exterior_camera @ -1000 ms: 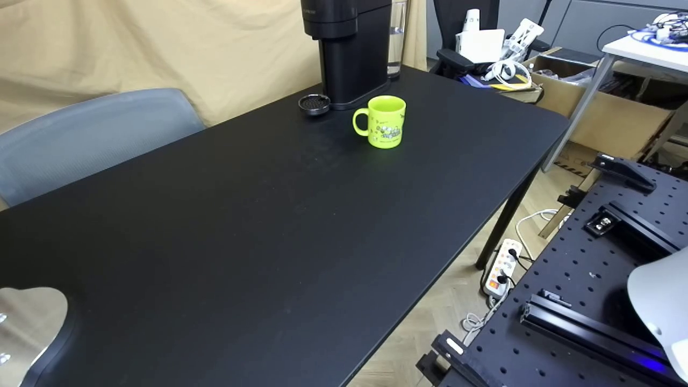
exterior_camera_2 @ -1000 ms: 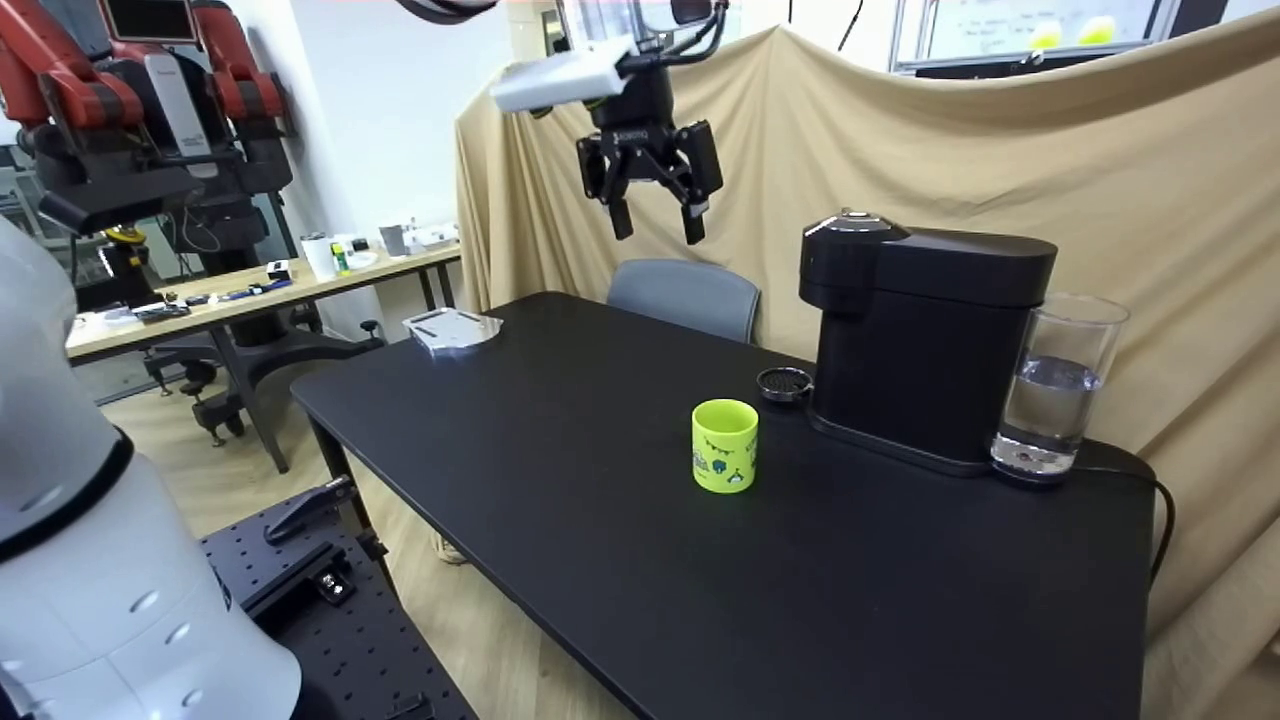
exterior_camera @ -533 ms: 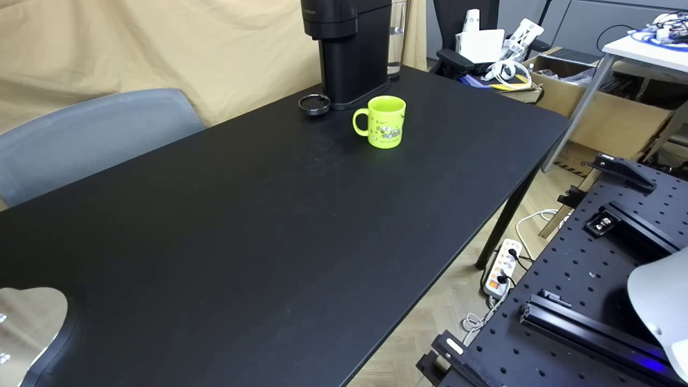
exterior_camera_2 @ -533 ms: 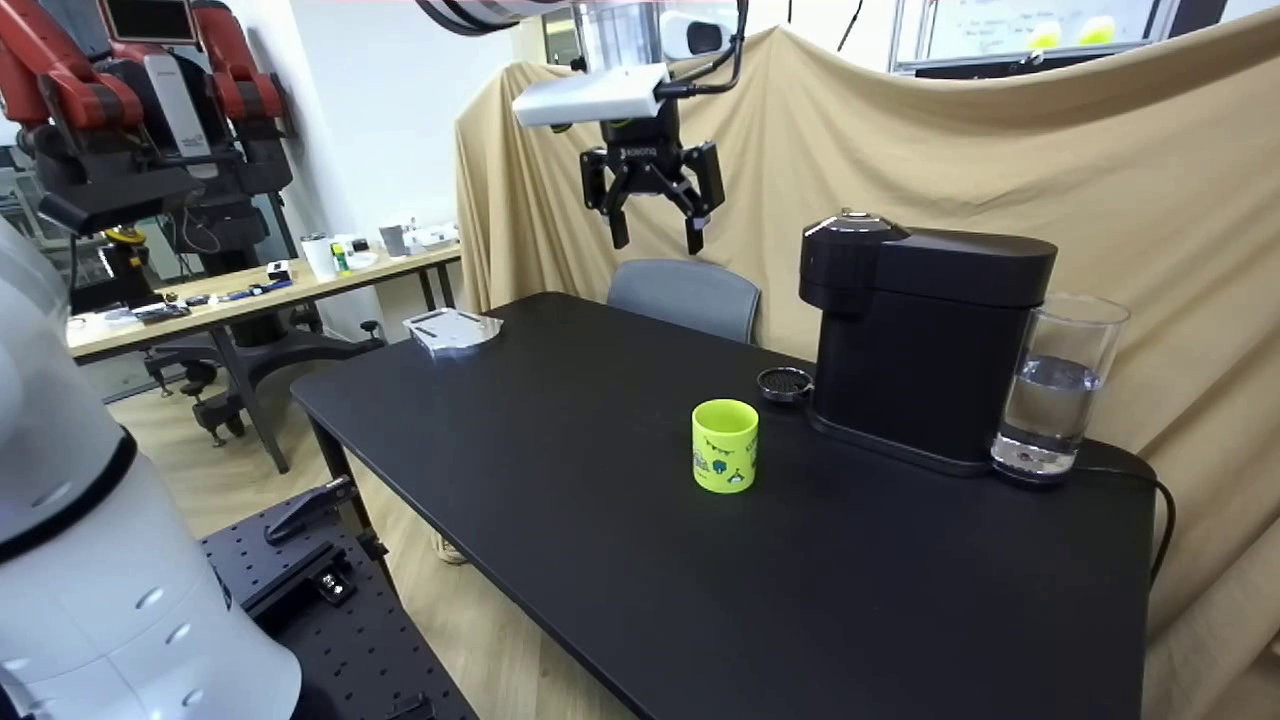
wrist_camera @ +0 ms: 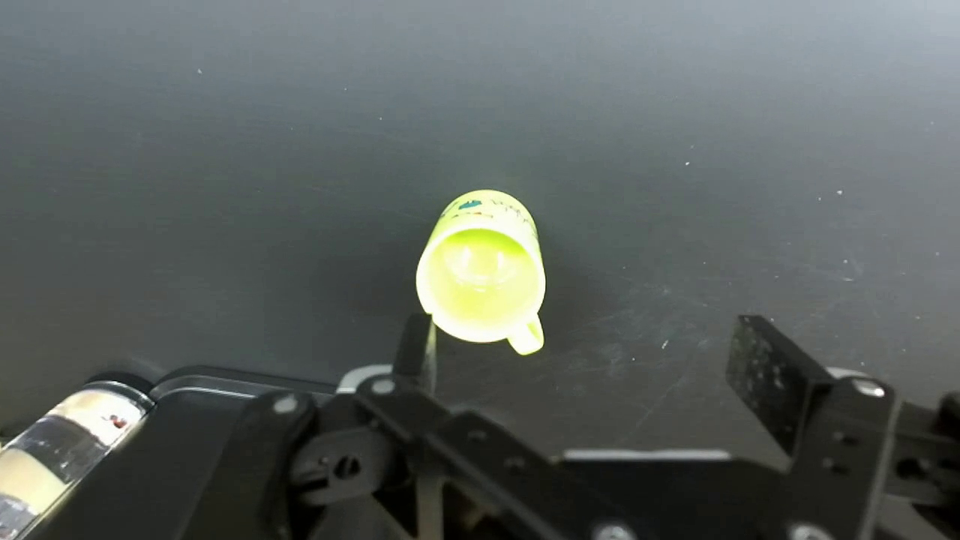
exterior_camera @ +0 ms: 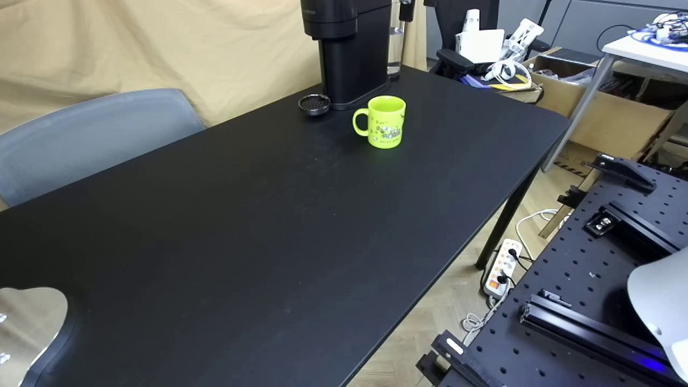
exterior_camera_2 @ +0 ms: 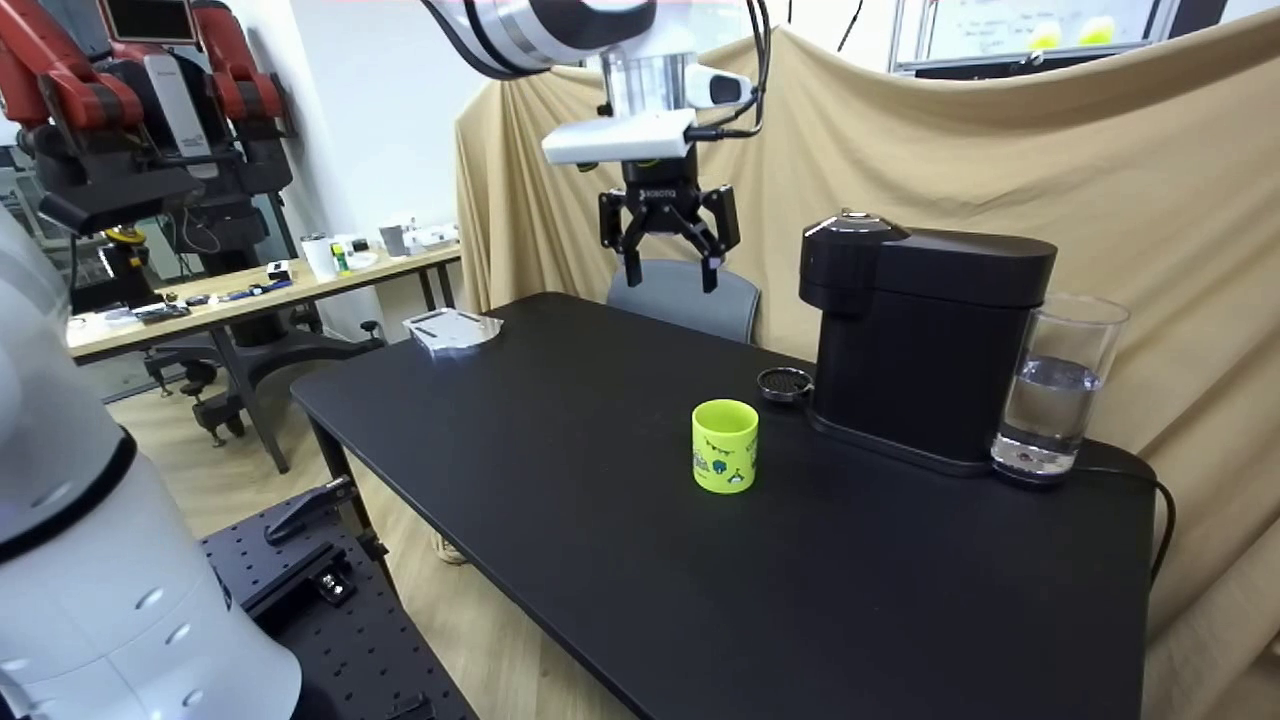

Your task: Move the mug to the left

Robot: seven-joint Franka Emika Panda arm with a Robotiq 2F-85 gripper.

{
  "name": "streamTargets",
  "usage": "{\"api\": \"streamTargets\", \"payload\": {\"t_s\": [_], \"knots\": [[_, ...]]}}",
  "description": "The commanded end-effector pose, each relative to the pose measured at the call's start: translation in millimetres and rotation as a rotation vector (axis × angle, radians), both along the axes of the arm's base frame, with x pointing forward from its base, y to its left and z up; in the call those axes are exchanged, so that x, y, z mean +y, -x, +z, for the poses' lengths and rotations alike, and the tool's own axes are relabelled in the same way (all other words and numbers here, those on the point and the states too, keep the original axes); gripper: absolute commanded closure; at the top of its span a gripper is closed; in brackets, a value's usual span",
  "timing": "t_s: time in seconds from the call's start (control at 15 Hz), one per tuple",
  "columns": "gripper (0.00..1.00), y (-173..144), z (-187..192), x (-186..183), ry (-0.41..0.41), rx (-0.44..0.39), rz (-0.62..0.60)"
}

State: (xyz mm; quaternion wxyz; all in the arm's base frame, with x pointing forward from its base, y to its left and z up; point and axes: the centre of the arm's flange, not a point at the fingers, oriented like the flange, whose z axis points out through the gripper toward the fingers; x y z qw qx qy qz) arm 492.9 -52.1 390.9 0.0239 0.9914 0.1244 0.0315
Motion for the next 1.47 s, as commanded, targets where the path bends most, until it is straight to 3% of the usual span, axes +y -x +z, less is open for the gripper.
{"api": "streamTargets", "payload": {"t_s": [0.0, 0.27, 0.53, 0.73, 0.8, 1.13, 1.4], "knots": [[0.00, -42, -34, -11, 0.005, 0.053, -0.005], [0.00, -66, -75, -16, 0.011, 0.092, -0.001], [0.00, -79, -106, -6, 0.024, 0.076, 0.002], [0.00, -77, -123, 7, -0.023, 0.035, -0.059], [0.00, -72, -119, 1, -0.006, 0.059, -0.008], [0.00, -75, -127, 6, -0.011, 0.052, -0.032], [0.00, -73, -157, 7, -0.017, 0.083, -0.016]]}}
